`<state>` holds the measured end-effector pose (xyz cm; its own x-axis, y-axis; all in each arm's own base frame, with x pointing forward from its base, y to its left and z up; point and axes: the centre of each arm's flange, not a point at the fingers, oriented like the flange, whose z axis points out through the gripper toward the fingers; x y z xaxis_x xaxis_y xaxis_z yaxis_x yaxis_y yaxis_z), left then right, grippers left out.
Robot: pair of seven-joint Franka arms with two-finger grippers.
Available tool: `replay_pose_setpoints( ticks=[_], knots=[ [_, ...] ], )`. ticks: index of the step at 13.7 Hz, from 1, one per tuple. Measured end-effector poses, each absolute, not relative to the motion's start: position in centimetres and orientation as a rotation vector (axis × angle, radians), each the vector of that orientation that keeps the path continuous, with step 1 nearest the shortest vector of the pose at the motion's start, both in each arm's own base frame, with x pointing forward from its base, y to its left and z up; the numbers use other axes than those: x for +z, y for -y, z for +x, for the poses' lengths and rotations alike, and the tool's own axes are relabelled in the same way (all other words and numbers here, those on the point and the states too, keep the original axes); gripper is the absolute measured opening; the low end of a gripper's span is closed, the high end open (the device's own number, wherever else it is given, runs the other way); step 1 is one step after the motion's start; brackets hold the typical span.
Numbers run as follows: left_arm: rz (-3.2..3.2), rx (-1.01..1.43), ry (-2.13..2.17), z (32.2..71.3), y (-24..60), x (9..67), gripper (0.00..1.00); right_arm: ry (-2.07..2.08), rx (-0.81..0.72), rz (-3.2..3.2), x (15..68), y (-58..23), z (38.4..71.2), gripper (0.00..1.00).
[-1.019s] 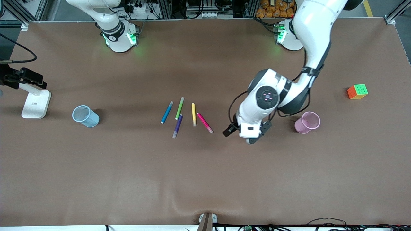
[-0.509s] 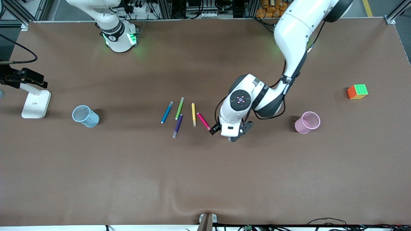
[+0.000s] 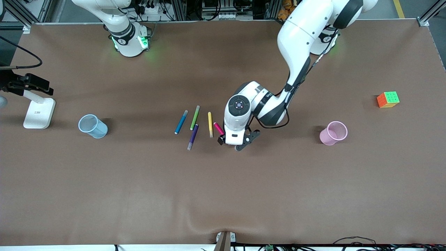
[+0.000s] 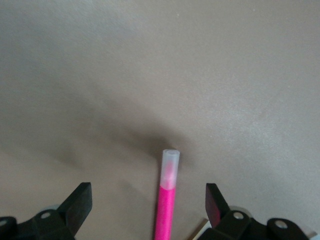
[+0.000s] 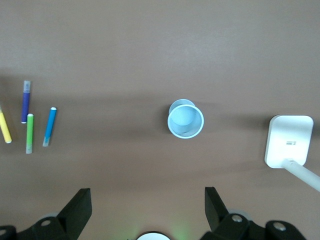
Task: Place pink and blue markers in matching cups
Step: 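Lower and close the left gripper on the pink marker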
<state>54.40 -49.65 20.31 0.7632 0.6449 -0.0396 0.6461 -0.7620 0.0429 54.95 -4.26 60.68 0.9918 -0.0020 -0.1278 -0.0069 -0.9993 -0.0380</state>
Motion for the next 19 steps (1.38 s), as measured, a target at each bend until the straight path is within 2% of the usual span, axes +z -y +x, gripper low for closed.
replay_pose_setpoints(
  ticks=[8, 9, 10, 11, 14, 15, 16, 18, 19],
  knots=[
    [2.886, 0.045, -1.090, 52.5, 52.1, 17.9, 1.00, -0.074, 0.217, -3.071, 60.6, 3.5, 54.8, 1.00],
    [2.883, 0.064, -1.096, 52.6, 52.1, 17.6, 0.95, -0.095, 0.219, -3.070, 60.6, 3.2, 54.9, 1.00],
    [2.881, 0.079, -1.102, 52.6, 52.2, 17.3, 0.95, -0.120, 0.222, -3.064, 60.6, 2.7, 54.9, 1.00],
    [2.881, 0.086, -1.104, 52.6, 52.2, 17.2, 0.89, -0.145, 0.233, -3.053, 60.5, 2.2, 54.8, 1.00],
    [2.874, 0.094, -1.101, 52.8, 52.4, 17.6, 0.53, -0.173, 0.261, -3.041, 60.4, 1.4, 54.6, 1.00],
    [2.872, 0.096, -1.100, 52.8, 52.5, 17.6, 0.47, -0.169, 0.263, -3.039, 60.4, 1.3, 54.6, 1.00],
    [2.872, 0.097, -1.100, 52.9, 52.5, 17.6, 0.47, -0.171, 0.264, -3.038, 60.4, 1.0, 54.6, 1.00],
    [2.873, 0.099, -1.097, 52.9, 52.5, 17.6, 0.31, -0.202, 0.269, -3.033, 60.4, 0.0, 54.6, 1.00],
    [2.873, 0.101, -1.098, 53.0, 52.4, 17.6, 0.31, -0.224, 0.272, -3.029, 60.4, -0.6, 54.6, 1.00]
  ],
)
